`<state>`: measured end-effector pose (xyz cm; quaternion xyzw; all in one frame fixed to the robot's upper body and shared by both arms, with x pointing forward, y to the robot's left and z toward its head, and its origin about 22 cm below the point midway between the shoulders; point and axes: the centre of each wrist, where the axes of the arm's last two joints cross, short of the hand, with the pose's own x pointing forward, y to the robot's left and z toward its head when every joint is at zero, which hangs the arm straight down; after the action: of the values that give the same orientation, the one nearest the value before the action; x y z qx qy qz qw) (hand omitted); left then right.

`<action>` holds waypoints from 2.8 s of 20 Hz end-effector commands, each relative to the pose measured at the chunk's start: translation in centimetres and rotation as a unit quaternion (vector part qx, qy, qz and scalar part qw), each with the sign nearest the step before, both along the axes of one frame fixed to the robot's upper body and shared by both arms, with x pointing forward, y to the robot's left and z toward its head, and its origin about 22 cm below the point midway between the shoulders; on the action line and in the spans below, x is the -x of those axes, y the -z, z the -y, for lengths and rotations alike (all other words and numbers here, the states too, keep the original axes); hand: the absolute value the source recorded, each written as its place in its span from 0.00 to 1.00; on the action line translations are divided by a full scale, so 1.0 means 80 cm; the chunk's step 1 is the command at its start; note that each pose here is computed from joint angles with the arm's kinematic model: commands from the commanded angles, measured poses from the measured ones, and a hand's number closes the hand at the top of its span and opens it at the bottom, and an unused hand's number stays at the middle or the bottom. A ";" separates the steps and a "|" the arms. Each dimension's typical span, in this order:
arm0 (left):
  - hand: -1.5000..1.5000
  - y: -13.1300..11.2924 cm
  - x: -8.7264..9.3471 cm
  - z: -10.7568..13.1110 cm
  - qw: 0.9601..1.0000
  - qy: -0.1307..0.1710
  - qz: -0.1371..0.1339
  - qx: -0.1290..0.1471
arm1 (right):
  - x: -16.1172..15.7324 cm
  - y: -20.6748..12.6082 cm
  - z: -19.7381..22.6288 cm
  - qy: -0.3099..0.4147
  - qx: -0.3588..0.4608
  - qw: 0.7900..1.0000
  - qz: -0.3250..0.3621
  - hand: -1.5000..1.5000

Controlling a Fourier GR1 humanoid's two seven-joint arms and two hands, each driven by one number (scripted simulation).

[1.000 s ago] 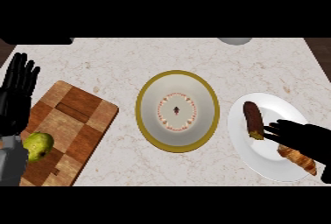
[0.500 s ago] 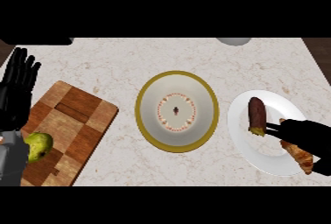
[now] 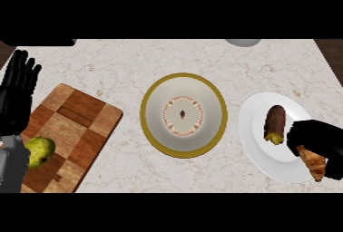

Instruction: Pick the croissant from the plate and place it in the bowl

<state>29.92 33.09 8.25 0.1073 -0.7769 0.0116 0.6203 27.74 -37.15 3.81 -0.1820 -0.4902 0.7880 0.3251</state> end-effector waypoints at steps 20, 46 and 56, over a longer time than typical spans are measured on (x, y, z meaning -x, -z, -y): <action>0.50 -0.004 -0.025 0.045 0.999 0.048 0.013 0.002 | -0.148 -0.204 0.101 0.092 -0.196 0.969 0.117 1.00; 0.50 -0.004 -0.011 0.000 1.000 0.011 0.000 -0.003 | -0.241 -0.310 -0.102 -0.066 -0.364 0.927 -0.058 1.00; 0.50 -0.005 0.001 0.000 1.000 -0.012 -0.009 0.003 | -0.249 -0.245 -0.236 -0.100 -0.310 0.937 -0.125 1.00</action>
<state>30.20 32.80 8.19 0.1068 -0.7728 0.0129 0.6255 47.81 -21.09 24.85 -0.0337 -0.7154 0.6089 0.3410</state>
